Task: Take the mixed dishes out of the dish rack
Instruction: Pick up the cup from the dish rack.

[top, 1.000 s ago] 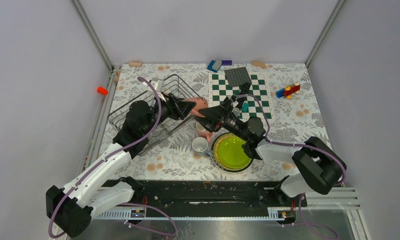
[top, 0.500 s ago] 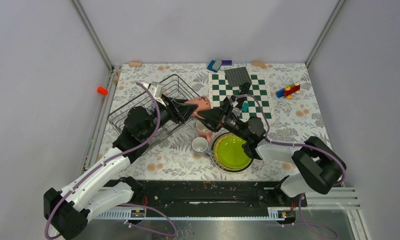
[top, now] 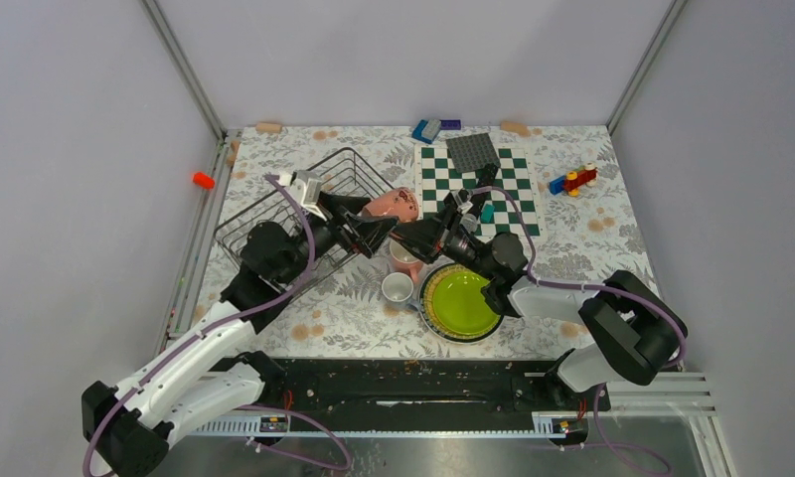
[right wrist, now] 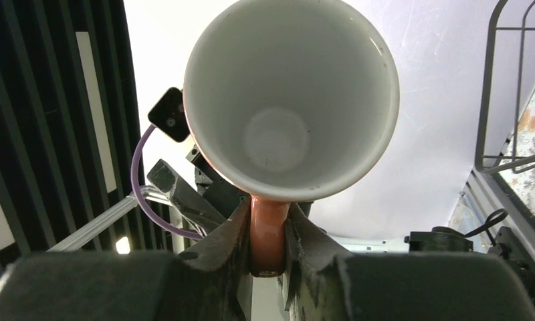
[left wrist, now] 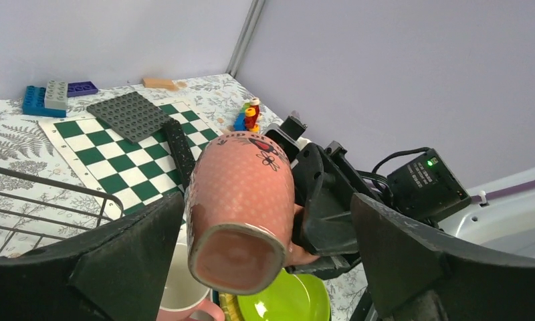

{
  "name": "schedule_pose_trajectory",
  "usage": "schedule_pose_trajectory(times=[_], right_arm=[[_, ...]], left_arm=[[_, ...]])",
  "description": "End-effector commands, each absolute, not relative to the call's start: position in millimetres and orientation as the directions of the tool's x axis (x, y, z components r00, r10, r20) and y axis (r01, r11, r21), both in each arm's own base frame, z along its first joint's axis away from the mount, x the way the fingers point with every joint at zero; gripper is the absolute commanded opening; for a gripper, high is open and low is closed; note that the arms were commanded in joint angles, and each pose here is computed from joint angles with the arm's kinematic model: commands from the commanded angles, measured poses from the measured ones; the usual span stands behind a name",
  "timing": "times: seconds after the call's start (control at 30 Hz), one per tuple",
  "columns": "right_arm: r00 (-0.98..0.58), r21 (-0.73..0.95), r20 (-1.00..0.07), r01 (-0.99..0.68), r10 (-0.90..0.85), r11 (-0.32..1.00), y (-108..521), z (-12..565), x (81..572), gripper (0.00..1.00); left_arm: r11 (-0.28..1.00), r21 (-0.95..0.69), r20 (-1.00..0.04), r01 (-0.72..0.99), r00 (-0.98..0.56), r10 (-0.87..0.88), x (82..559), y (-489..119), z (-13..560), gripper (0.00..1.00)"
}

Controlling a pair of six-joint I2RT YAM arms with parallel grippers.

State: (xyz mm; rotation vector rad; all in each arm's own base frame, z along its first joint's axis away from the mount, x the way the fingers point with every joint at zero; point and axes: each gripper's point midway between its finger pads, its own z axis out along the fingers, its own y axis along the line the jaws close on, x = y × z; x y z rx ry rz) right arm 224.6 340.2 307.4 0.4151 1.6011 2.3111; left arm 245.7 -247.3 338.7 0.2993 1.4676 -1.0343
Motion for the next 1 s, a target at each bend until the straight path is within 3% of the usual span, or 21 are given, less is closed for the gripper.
schedule_pose_trajectory(times=[0.0, 0.2, 0.33, 0.53, 0.6, 0.77, 0.97], right_arm=[[-0.878, 0.888, -0.064, -0.268, 0.474, -0.375, 322, 341, 219, 0.0], [-0.836, 0.868, -0.248, -0.416, 0.49, -0.27, 315, 324, 203, 0.0], [-0.793, 0.827, -0.45, -0.544, 0.409, -0.144, 319, 300, 184, 0.0], [-0.628, 0.661, -0.749, -0.691, 0.211, 0.292, 314, 231, 177, 0.0], [-0.56, 0.568, -0.816, -0.735, 0.14, 0.37, 312, 219, 172, 0.0], [-0.481, 0.479, -0.876, -0.858, 0.039, 0.184, 319, 222, 130, 0.0], [-0.374, 0.342, -0.902, -0.924, -0.214, 0.172, 322, 176, 107, 0.0]], left_arm=[[0.576, -0.386, -0.895, 0.721, -0.141, -0.422, 240, -237, 358, 0.99], [0.61, -0.416, -0.891, 0.675, -0.169, -0.421, 235, -224, 348, 0.99], [0.711, -0.465, -0.879, 0.528, -0.181, -0.441, 246, -196, 324, 0.99], [0.795, -0.49, -0.871, 0.356, -0.212, -0.442, 255, -170, 277, 0.99], [0.804, -0.498, -0.865, 0.325, -0.24, -0.44, 256, -169, 262, 0.99], [0.823, -0.51, -0.854, 0.251, -0.268, -0.447, 264, -165, 239, 0.99], [0.842, -0.491, -0.858, 0.221, -0.291, -0.424, 266, -163, 230, 0.99]])
